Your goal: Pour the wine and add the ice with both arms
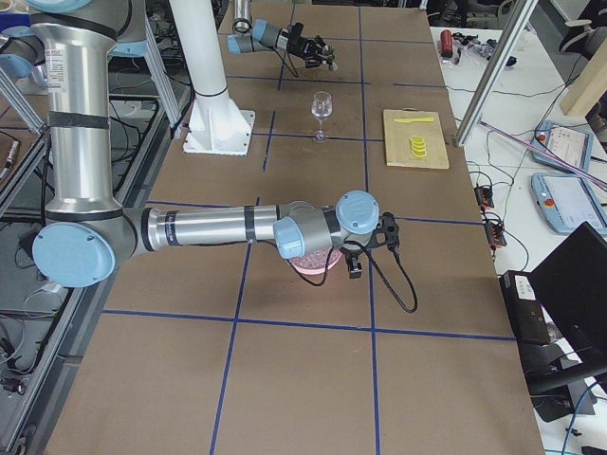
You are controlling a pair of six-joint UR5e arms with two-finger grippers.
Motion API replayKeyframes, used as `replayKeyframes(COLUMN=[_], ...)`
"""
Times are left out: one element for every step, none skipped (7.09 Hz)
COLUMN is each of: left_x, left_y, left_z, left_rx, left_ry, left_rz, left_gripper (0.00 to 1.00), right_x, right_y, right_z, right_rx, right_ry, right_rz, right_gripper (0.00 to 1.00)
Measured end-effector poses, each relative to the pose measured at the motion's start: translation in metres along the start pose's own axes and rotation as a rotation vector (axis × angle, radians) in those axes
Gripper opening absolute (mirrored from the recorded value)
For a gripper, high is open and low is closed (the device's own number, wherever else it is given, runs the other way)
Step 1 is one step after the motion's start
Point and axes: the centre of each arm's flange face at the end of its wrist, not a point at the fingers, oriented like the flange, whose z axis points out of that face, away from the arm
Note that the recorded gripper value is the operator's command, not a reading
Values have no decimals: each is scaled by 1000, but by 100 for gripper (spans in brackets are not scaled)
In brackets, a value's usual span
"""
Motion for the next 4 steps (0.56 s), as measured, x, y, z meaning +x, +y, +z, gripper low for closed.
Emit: replayKeyframes(left_x=[-36, -66, -92, -114], left_y=[43, 81, 115, 141], left_z=[-13, -23, -32, -41], left_rx=[37, 62, 66, 43], left_ry=[12, 22, 29, 54], left_rz=[-118, -215, -313, -390], left_gripper=[0, 0, 0, 0], right_x=[-4, -6, -8, -10], right_y=[-1, -1, -1, -1], right_z=[0, -1, -2, -3], right_rx=[1, 3, 5, 7], right_ry=[0, 0, -1, -1], right_rz=[8, 10, 7, 5], right_gripper=[100, 100, 100, 100])
